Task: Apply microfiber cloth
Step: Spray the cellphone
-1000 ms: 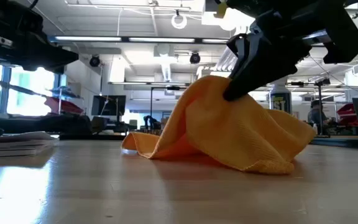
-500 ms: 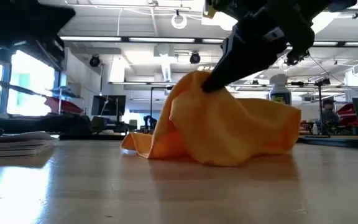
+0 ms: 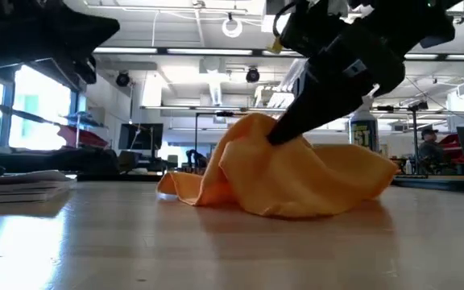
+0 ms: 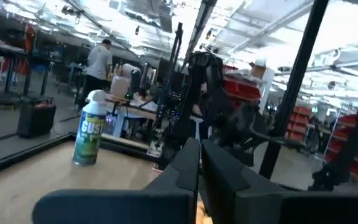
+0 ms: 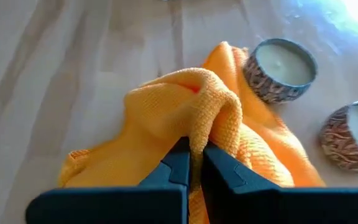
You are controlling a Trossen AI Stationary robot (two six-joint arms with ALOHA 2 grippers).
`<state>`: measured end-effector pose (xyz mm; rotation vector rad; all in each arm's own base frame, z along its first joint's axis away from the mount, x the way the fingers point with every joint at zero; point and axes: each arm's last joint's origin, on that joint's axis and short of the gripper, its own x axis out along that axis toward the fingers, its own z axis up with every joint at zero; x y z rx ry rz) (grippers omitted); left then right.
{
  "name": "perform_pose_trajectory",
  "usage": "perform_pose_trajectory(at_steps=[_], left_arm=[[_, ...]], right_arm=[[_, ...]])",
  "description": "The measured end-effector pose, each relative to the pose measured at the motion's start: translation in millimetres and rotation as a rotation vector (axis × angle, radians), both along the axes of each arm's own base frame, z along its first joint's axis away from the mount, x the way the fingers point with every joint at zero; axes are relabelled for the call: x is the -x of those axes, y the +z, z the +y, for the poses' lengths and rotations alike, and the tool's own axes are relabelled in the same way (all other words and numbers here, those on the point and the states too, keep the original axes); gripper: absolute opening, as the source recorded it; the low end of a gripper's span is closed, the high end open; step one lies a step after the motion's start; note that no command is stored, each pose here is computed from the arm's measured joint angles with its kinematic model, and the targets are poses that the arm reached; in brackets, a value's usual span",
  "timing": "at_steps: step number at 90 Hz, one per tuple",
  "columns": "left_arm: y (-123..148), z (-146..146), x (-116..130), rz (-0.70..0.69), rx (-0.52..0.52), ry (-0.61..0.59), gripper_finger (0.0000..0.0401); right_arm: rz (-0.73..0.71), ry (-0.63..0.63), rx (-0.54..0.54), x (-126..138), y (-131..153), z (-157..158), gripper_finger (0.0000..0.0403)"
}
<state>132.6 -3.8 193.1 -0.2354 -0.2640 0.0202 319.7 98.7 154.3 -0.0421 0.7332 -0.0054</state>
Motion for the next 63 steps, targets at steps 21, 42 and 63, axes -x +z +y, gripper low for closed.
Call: perform_pose_trajectory(at_steps=[21, 42, 63], left_arm=[[-6.2, -0.8, -32.7, 0.081, 0.011, 0.088, 0.0000], [-3.2, -2.9, -75.6, 0.175, 0.027, 0.104, 0.0000], [5.2, -5.7, -119.4, 0.204, -0.066, 0.120, 0.0000]], right_arm=[[0.079, -0.058, -0.024, 0.4, -5.3, -17.7, 0.0071], [0.107, 0.071, -0.023, -10.5, 15.5, -19.2, 0.0167], [0.346, 0.131, -0.107, -7.0, 38.7, -8.6, 0.0212]])
